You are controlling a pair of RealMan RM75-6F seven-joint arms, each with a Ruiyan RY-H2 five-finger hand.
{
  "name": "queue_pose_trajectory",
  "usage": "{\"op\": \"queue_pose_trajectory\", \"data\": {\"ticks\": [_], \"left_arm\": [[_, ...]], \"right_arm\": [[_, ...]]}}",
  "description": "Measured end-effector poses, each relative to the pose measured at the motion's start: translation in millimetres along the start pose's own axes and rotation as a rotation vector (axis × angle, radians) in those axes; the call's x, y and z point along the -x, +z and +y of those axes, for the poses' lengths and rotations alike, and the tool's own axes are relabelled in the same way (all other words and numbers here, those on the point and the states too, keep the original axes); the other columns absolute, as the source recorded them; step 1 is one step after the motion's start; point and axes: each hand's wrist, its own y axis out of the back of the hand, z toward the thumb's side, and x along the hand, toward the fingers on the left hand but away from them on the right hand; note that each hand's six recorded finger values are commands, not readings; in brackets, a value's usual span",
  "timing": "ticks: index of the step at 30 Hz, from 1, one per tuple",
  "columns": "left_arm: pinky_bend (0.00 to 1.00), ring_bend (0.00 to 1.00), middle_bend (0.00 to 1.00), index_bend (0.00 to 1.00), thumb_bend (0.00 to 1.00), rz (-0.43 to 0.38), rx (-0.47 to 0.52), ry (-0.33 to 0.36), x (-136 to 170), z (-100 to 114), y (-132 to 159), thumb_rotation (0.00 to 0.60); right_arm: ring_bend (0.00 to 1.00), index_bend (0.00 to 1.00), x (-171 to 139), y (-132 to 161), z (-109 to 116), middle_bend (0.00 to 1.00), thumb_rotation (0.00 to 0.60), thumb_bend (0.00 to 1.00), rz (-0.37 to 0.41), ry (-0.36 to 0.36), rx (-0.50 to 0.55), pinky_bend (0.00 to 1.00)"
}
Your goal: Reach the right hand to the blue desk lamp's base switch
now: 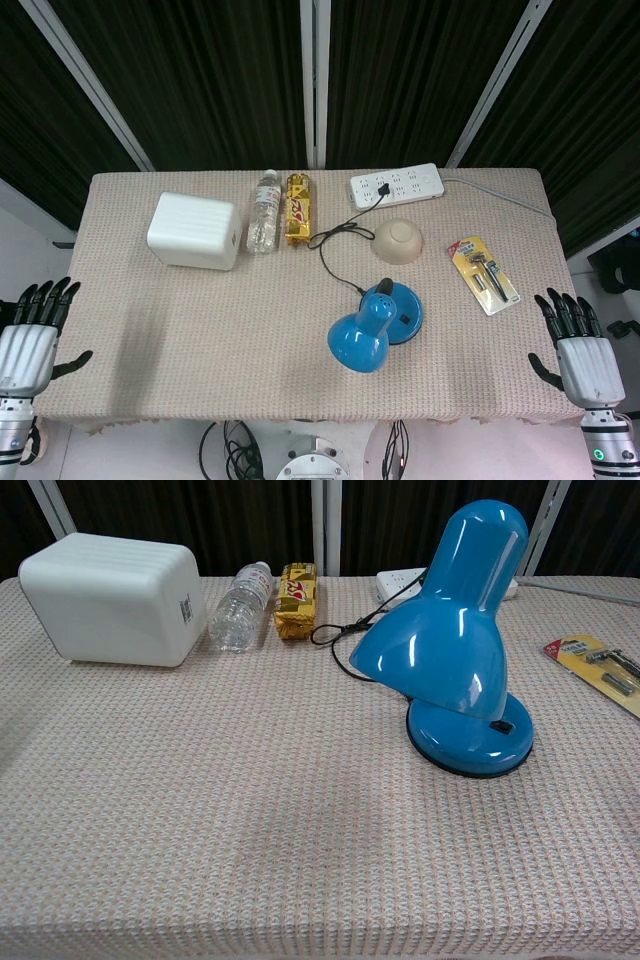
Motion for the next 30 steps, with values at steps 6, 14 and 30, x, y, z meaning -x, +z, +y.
{"op": "queue_pose_trajectory", "data": {"ticks": [6, 14, 30], "left_arm": [[0.0, 0.0, 0.02, 0.01, 0.09, -0.002, 0.004, 0.001, 1.6, -0.6, 1.1, 0.6], [0.0, 0.0, 0.02, 0.01, 0.09, -0.012, 0.003, 0.009, 3.7, 1.7, 4.4, 0.6], [0.0, 0.0, 0.02, 0.01, 0.09, -0.001, 0.003, -0.013, 0.5, -4.6, 2.6, 0.6]], "right_arm": [[0.0, 0.0, -0.1, 2.0, -3.9, 0.0, 0.6, 0.2, 0.007, 0.019, 0.0, 0.0], [0.0, 0.0, -1.2, 7.4, -6.4, 0.0, 0.6, 0.19, 0.031, 0.028, -0.006, 0.0], [0.0, 0.0, 23.9, 55.4, -39.3, 0.0, 0.6, 0.19, 0.189, 0.138, -0.052, 0.0]]}}
